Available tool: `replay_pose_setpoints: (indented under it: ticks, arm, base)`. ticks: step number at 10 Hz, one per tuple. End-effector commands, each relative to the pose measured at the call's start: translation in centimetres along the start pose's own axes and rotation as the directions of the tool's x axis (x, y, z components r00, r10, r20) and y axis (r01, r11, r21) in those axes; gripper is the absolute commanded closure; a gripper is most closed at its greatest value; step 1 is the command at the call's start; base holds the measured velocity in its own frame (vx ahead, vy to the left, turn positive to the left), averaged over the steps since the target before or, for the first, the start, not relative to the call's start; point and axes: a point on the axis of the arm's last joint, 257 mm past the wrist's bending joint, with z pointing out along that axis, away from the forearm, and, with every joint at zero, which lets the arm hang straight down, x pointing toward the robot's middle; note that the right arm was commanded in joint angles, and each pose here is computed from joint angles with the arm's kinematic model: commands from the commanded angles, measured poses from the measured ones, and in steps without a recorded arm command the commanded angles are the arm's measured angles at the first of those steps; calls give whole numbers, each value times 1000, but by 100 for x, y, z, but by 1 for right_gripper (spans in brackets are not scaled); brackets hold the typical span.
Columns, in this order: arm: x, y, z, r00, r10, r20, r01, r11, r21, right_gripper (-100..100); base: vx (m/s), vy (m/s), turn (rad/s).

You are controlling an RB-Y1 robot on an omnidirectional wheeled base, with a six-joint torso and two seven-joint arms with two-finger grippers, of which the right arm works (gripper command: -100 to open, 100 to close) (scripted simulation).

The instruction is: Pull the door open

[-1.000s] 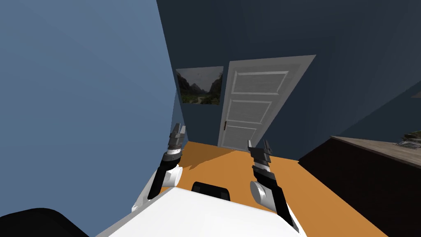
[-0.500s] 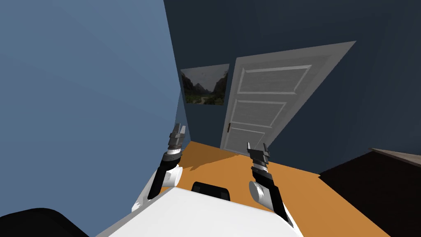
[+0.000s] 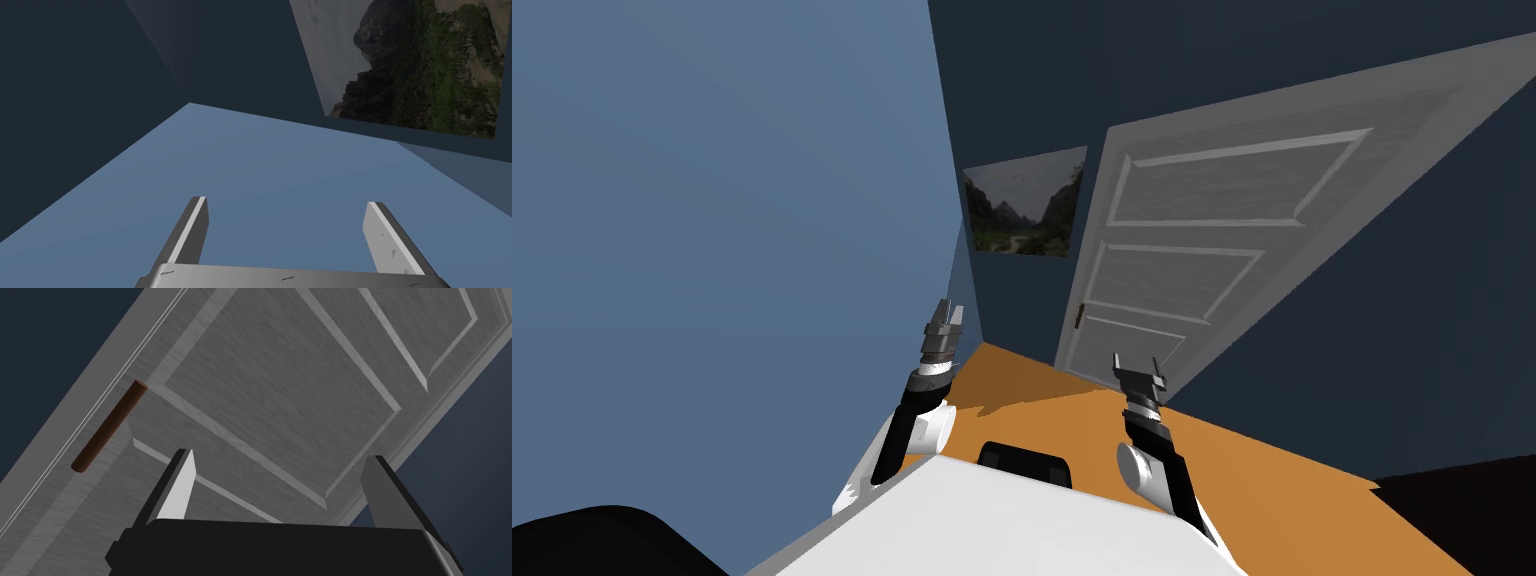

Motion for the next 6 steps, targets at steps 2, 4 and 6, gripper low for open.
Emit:
replay_pose_setpoints:
  ticks: [2,4,6]
  arm:
    - [-242,-53,-81,996,75,48,-75,997,1,-100]
    - [-445,-111,-141,988,126,90,-127,992,-1,-100]
    - [-633,-155,-203,976,177,129,-177,984,-10,-100]
  base:
    - [97,-35,182]
    - [100,-37,178]
    - [85,-36,173]
